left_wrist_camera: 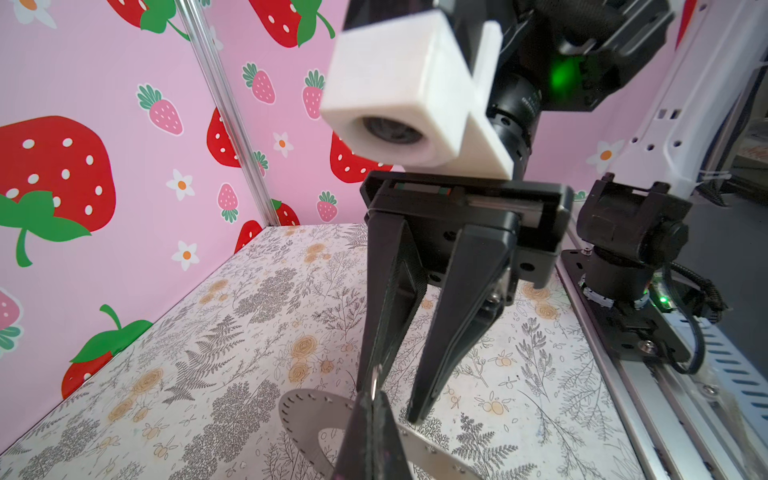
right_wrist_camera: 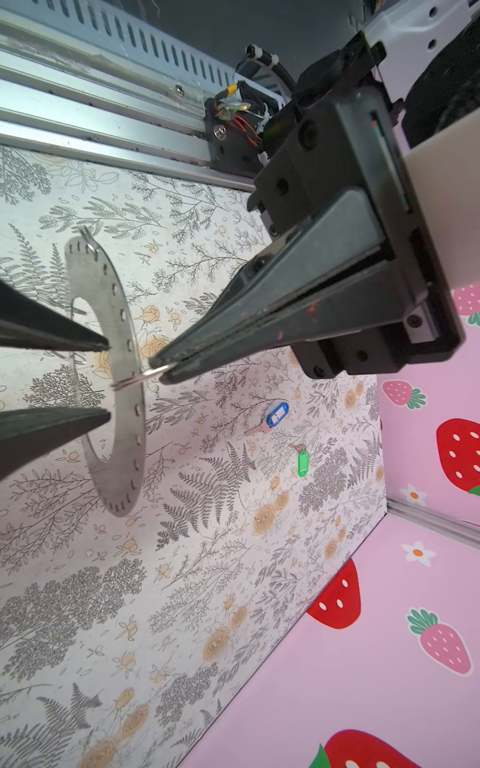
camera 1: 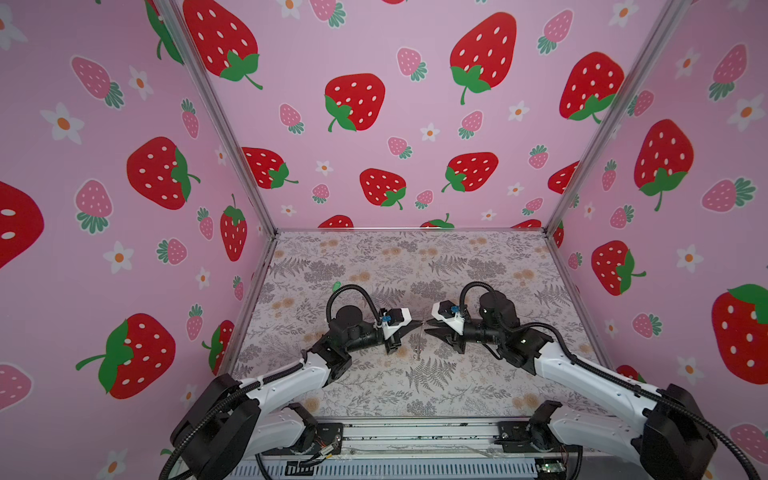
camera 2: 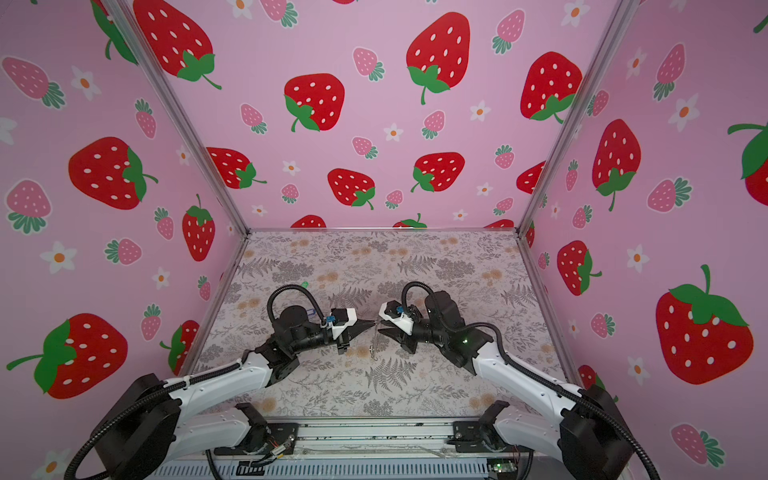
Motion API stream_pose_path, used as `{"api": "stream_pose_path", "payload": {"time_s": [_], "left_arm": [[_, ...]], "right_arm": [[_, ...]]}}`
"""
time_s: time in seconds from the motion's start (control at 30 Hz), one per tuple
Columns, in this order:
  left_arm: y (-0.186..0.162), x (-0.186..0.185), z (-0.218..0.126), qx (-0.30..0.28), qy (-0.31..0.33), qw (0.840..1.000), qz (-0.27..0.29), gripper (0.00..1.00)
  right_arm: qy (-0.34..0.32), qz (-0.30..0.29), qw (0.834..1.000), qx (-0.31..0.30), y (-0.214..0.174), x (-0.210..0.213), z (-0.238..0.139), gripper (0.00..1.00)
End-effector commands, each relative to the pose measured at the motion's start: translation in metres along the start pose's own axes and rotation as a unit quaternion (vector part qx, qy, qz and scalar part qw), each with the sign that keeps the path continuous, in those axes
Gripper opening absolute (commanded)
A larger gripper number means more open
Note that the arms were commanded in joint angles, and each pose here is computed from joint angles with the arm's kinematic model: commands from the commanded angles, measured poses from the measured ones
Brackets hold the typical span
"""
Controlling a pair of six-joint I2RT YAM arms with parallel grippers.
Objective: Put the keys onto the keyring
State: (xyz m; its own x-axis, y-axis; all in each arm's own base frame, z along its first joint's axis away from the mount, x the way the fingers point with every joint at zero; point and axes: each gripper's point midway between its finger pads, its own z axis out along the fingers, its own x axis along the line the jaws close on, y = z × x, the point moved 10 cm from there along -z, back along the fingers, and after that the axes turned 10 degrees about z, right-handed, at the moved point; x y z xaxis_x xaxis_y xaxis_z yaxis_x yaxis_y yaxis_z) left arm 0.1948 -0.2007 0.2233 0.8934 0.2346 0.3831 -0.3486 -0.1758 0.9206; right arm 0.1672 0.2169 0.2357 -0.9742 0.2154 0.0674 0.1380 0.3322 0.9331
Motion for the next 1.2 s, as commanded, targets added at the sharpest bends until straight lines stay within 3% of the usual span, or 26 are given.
{"api": "stream_pose_path", "payload": {"time_s": [0.0, 0.6, 1.17], "left_arm": [[0.011, 0.003, 0.0, -0.041, -0.011, 0.999, 0.012, 0.0], [0.017, 0.004, 0.0, -0.057, -0.024, 0.998, 0.01, 0.0], [0.019, 0.005, 0.002, -0.063, -0.04, 0.997, 0.003, 0.0]], "right_arm": [[0.025, -0.004, 0.999, -0.034, 0.008, 0.003, -0.007, 0.25], [0.08, 0.006, 0.996, -0.039, 0.003, 0.005, -0.008, 0.21], [0.076, -0.002, 0.996, -0.049, 0.0, 0.003, -0.013, 0.18]]}}
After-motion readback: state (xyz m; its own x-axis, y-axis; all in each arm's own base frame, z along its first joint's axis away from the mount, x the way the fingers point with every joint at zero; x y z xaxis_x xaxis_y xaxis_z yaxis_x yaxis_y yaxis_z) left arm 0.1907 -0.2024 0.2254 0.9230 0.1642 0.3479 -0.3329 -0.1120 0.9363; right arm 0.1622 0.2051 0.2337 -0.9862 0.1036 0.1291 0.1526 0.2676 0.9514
